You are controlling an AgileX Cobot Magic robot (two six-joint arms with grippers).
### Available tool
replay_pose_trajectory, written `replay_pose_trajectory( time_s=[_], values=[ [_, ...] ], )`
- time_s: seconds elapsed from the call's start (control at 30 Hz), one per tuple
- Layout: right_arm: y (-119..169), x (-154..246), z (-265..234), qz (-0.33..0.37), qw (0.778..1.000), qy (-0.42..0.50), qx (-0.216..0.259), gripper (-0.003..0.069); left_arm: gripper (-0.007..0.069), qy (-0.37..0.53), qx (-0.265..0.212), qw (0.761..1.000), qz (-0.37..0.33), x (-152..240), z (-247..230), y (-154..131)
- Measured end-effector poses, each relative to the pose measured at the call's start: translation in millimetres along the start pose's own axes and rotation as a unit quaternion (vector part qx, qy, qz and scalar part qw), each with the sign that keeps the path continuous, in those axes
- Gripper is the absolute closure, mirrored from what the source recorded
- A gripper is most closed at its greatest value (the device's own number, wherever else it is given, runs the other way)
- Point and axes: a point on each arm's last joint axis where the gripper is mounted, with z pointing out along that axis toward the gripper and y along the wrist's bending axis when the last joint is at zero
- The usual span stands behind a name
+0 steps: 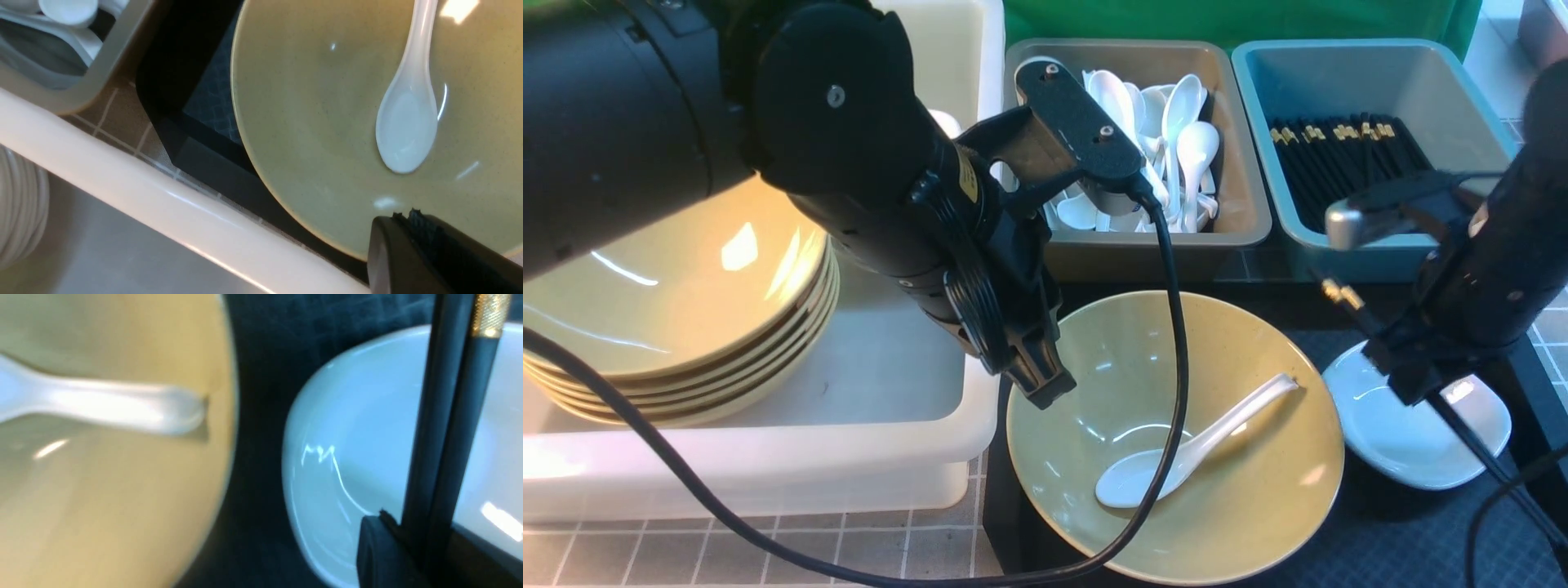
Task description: On grey table put chopsticks spoon bowls plates into blue grey white boxes.
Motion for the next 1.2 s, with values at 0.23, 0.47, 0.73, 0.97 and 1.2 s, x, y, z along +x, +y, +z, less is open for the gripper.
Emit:
replay_pose_trajectory(
  time_s=[0.23, 0.47, 0.73, 0.97, 1.2],
  values=[
    [-2, -26, -53, -0.011, 0.996, -0.091, 0.021, 0.054, 0.0636, -0.062, -0.018, 0.998, -0.008, -19, 15, 7],
    [-40, -108, -79, 0.052, 0.98, -0.19, 0.041, 0.0541, 0.0636, -0.09, -0.021, 0.996, -0.014, -62, 42, 24],
    [-93, -182, -62, 0.148, 0.947, -0.28, 0.048, 0.0541, 0.0636, -0.113, -0.05, 0.992, 0.003, -82, 42, 35],
    [-112, -196, -5, 0.171, 0.959, -0.222, 0.043, 0.0523, 0.0636, -0.078, -0.051, 0.996, -0.001, -73, 42, 43],
    [-107, -183, -1, 0.115, 0.982, -0.143, 0.039, 0.033, 0.0636, -0.025, -0.031, 0.998, -0.047, -43, 37, 62]
  ],
)
